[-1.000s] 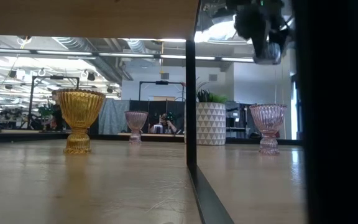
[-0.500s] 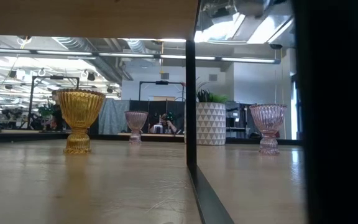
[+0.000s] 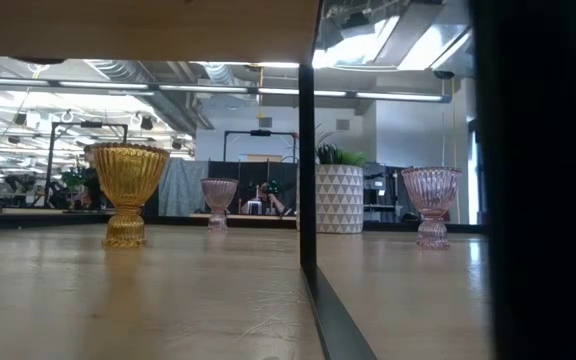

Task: Pick & Place candle stick holders
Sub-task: Put the top blue scented candle on the shelf

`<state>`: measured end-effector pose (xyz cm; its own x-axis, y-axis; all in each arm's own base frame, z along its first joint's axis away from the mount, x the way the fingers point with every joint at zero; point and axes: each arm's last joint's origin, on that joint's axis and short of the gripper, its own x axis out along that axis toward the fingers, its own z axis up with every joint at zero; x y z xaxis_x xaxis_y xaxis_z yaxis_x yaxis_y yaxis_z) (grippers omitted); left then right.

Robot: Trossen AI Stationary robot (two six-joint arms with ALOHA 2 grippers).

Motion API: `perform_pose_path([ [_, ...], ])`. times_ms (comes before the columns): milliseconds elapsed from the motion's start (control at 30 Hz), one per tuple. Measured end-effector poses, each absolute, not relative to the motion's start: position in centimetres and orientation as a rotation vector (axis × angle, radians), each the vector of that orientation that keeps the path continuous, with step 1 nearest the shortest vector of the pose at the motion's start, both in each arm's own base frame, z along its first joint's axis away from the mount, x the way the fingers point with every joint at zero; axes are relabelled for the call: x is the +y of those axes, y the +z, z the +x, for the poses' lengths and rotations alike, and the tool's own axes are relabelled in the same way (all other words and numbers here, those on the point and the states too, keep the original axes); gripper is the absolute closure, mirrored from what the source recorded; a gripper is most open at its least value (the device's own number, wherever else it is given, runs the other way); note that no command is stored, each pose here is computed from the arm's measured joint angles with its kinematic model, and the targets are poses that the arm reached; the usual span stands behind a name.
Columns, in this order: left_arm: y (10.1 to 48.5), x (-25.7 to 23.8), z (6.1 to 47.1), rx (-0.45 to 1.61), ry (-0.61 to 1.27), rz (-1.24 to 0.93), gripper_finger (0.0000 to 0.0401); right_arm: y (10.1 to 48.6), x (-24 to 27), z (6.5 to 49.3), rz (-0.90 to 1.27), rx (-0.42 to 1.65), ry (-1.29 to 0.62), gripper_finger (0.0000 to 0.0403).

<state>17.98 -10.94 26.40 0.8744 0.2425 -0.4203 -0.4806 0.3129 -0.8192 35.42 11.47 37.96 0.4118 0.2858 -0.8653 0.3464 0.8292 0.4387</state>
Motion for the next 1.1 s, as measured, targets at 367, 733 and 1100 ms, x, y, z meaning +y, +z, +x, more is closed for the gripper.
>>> perform_pose_path([
  [367, 24.6, -14.2, 18.8, 0.288, 0.510, -1.197, 0.0397, 37.3, 15.5, 37.3, 0.643, 1.060, 0.147, 0.0102],
  [733, 31.5, -16.4, 20.4, 0.259, 0.377, -1.143, 0.0397, 37.3, 16.3, 38.9, 0.658, 0.949, 0.232, 0.0102],
  [1100, 31.9, -24.5, 20.2, 0.217, 0.037, -1.752, 0.0389, 36.7, 16.6, 38.0, 0.556, 1.005, 0.186, 0.0102],
])
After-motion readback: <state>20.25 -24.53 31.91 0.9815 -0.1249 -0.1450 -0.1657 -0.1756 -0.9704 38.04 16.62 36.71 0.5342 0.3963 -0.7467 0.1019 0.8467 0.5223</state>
